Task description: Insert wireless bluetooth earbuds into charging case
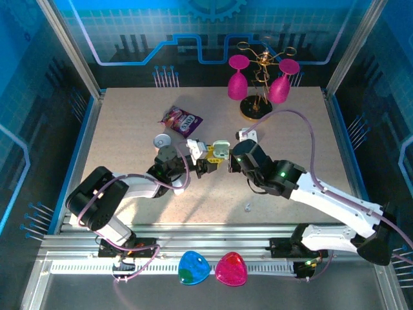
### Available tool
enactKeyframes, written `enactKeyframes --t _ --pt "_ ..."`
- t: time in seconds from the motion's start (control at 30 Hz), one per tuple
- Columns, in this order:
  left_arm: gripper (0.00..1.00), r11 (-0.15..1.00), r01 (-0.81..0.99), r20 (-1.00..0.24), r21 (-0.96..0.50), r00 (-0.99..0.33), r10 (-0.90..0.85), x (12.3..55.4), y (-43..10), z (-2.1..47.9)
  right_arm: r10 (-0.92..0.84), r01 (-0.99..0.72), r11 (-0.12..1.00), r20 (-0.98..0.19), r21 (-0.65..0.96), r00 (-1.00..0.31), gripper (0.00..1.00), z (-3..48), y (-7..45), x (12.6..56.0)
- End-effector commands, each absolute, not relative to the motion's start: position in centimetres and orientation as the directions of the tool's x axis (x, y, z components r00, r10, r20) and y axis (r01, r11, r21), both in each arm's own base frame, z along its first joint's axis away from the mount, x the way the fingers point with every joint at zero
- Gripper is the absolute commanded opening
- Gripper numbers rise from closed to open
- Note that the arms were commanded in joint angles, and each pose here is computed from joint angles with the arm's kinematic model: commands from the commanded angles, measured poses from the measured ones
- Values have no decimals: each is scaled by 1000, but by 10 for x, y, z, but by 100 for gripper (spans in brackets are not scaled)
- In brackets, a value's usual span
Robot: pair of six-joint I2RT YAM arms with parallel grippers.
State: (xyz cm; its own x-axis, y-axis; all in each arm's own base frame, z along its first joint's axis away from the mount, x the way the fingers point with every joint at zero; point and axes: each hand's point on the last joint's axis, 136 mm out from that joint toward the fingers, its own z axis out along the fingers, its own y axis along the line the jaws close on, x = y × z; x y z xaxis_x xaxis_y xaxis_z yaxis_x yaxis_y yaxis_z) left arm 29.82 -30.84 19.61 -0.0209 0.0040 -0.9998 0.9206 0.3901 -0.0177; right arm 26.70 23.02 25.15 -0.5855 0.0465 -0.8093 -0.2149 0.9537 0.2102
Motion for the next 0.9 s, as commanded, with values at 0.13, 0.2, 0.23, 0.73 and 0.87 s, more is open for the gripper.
enactKeyframes --t 0.13,0.2,0.23,0.73,0.87 --pt "26 395 917 -999 53 50 18 299 -314 208 57 -306 911 -820 277 -570 10 267 266 272" --pt "26 392 918 -999 54 53 15 299 -314 210 49 -313 909 -818 274 -573 10 265 270 273" --pt "26 392 918 -998 56 55 12 298 -314 211 48 -314 909 -817 274 -574 10 264 271 274" --pt "26 378 924 -998 55 60 -2 294 -317 217 39 -294 920 -809 258 -587 9 244 276 280" --pt "26 373 926 -998 59 67 -8 293 -317 222 41 -273 929 -804 249 -593 8 237 274 284"
